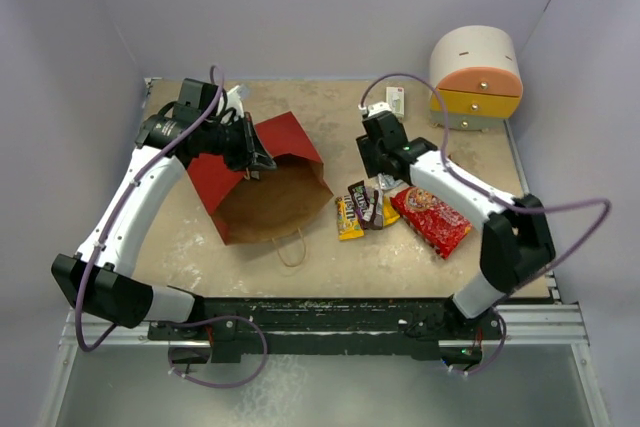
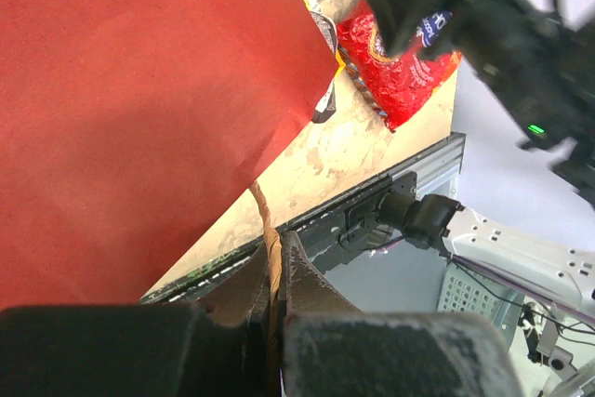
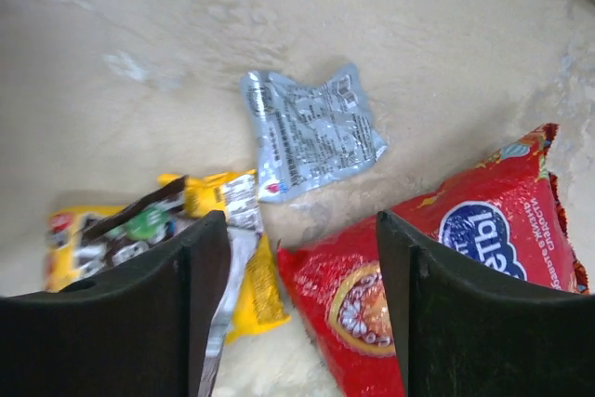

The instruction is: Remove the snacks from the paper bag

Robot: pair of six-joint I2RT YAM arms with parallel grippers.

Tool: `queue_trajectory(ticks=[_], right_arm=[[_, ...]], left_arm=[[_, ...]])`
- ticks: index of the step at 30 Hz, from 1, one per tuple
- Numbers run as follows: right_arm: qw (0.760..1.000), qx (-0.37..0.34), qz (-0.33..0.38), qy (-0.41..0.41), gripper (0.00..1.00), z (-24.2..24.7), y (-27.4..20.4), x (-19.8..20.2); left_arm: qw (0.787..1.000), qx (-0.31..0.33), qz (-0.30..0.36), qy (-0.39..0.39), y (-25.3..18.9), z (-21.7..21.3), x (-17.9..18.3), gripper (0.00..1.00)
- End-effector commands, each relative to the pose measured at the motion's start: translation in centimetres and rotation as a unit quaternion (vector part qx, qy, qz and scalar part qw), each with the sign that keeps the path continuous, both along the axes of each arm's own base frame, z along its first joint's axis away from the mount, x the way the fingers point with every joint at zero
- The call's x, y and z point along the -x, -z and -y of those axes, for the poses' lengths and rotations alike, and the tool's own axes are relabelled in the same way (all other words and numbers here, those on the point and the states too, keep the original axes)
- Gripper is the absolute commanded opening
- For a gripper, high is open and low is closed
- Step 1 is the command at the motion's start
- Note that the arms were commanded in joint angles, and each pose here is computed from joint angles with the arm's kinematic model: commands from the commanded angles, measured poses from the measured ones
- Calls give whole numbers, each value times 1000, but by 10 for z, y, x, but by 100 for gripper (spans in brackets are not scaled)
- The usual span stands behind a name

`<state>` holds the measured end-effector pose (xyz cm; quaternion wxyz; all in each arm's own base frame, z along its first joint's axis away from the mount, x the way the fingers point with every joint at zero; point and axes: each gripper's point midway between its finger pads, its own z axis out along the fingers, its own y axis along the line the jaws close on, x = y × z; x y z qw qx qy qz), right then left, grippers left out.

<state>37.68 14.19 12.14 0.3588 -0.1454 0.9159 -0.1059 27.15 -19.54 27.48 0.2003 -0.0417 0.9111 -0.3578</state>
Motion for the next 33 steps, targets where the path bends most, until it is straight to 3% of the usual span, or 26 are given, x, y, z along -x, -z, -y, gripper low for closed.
queue_trajectory(ticks=[1, 9, 14, 18, 26, 30, 33], right_arm=[[990, -127, 15, -62, 68, -33, -54, 25], [933, -289, 1, -214, 65, -95, -72, 78], [890, -326, 82, -308, 65, -143, -121, 107], [854, -340, 116, -376, 64, -177, -127, 134], [781, -290, 173, -525, 60, -255, -117, 155], [711, -232, 221, -626, 62, -294, -105, 164], [681, -190, 269, -655, 66, -318, -103, 151]], left_arm=[[999, 0, 51, -3, -21, -4, -3, 0], [998, -15, 53, -20, -20, -10, -6, 0], [998, -18, 55, -21, -24, -9, -11, 0], [998, -23, 60, -23, -30, -10, -16, 0], [998, -33, 49, -22, -28, -13, -11, 0], [999, -22, 41, -15, -29, -9, -9, 0], [999, -19, 37, -12, -30, -8, -10, 0]])
